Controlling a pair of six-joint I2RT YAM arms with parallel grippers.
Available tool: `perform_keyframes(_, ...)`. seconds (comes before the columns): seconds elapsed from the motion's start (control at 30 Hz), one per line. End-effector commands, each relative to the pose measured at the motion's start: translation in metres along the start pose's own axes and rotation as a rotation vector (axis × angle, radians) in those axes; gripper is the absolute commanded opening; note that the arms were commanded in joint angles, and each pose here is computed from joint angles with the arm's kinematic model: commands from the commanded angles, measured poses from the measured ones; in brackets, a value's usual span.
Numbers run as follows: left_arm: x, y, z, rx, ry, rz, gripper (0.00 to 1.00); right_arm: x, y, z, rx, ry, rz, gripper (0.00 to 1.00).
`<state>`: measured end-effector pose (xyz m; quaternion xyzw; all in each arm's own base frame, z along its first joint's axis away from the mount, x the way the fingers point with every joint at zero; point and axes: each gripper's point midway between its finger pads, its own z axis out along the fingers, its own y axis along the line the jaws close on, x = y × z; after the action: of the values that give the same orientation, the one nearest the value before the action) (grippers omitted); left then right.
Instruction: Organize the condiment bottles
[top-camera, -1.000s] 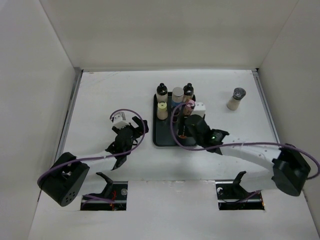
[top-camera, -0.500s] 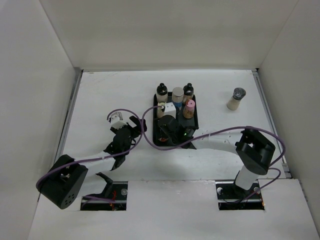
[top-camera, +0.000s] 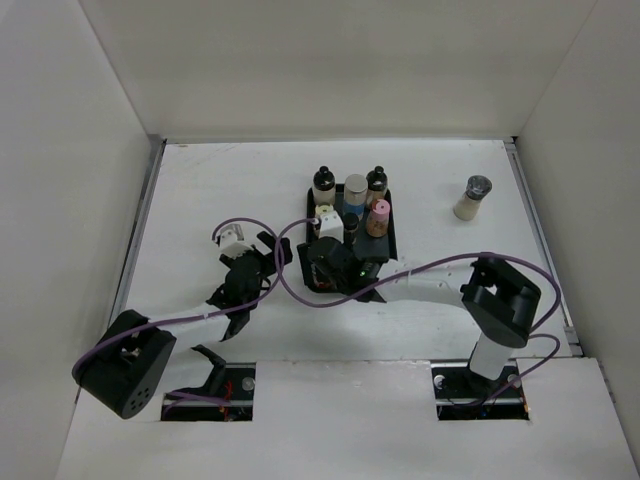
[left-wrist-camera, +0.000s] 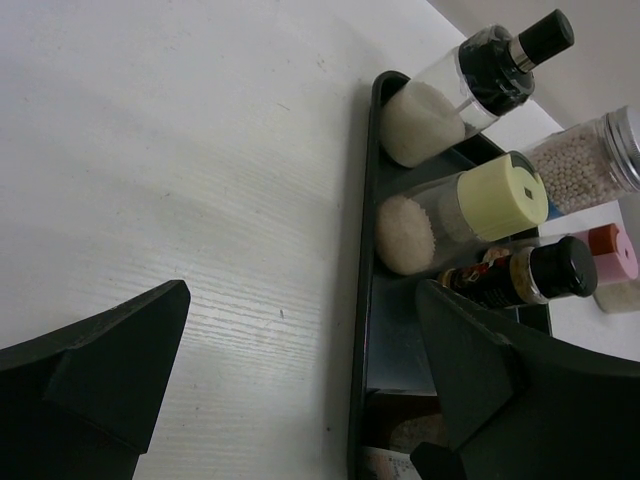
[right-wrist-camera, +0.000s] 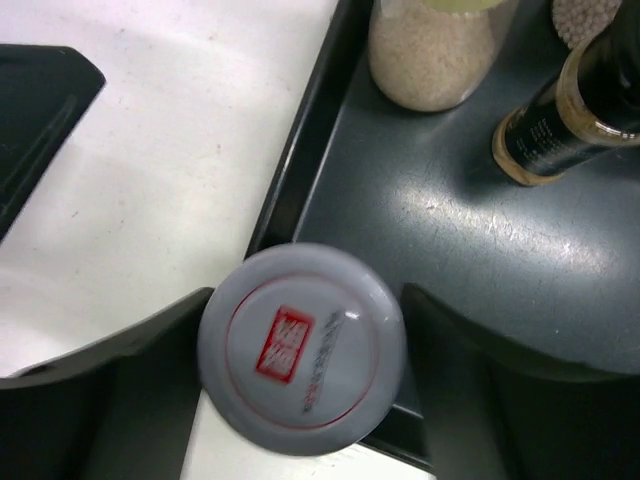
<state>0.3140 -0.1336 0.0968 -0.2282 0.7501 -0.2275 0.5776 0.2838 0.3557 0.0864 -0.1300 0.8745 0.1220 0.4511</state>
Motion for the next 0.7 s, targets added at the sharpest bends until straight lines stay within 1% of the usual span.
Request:
perform_keyframes(0.0,-0.013,-0.008,-0.002,0.038,-0.042,-0.042,1.00,-0.048,0.021,-0.011,-0.052,-0.121,0.080,0.88)
perform_keyframes(0.07,-0.012,-0.007,-0.001,0.033,-0.039,-0.041,1.00,-0.049,0.015,-0.020,-0.038,-0.108,0.068,0.93)
perform_keyframes(0.17,-0.012,-0.008,-0.002,0.037,-0.037,-0.048,1.00,-0.058,0.001,-0.037,-0.025,-0.119,0.079,0.99)
perform_keyframes(0.27,-0.012,-0.007,-0.002,0.034,-0.038,-0.049,1.00,-0.073,-0.022,-0.061,-0.028,-0.161,0.125,1.00)
perform_keyframes(0.33,-0.011,-0.006,-0.001,0.032,-0.036,-0.051,1.00,-0.087,-0.049,-0.074,-0.007,-0.204,0.171,1.00)
perform_keyframes(0.43,-0.010,-0.009,-0.001,0.041,-0.029,-0.056,1.00,-0.125,-0.116,-0.090,0.098,-0.311,0.271,1.00)
perform_keyframes(0.53,-0.008,-0.008,0.001,0.036,-0.024,-0.054,1.00,-0.156,-0.215,-0.099,0.330,-0.406,0.360,1.00)
perform_keyframes(0.6,-0.008,-0.008,0.000,0.037,-0.021,-0.055,1.00,-0.164,-0.284,-0.106,0.522,-0.425,0.391,1.00)
perform_keyframes(0.63,-0.008,-0.009,-0.001,0.040,-0.022,-0.056,1.00,-0.162,-0.314,-0.109,0.609,-0.418,0.402,1.00)
perform_keyframes(0.67,-0.009,-0.009,-0.001,0.044,-0.024,-0.058,1.00,-0.160,-0.334,-0.111,0.665,-0.405,0.405,1.00)
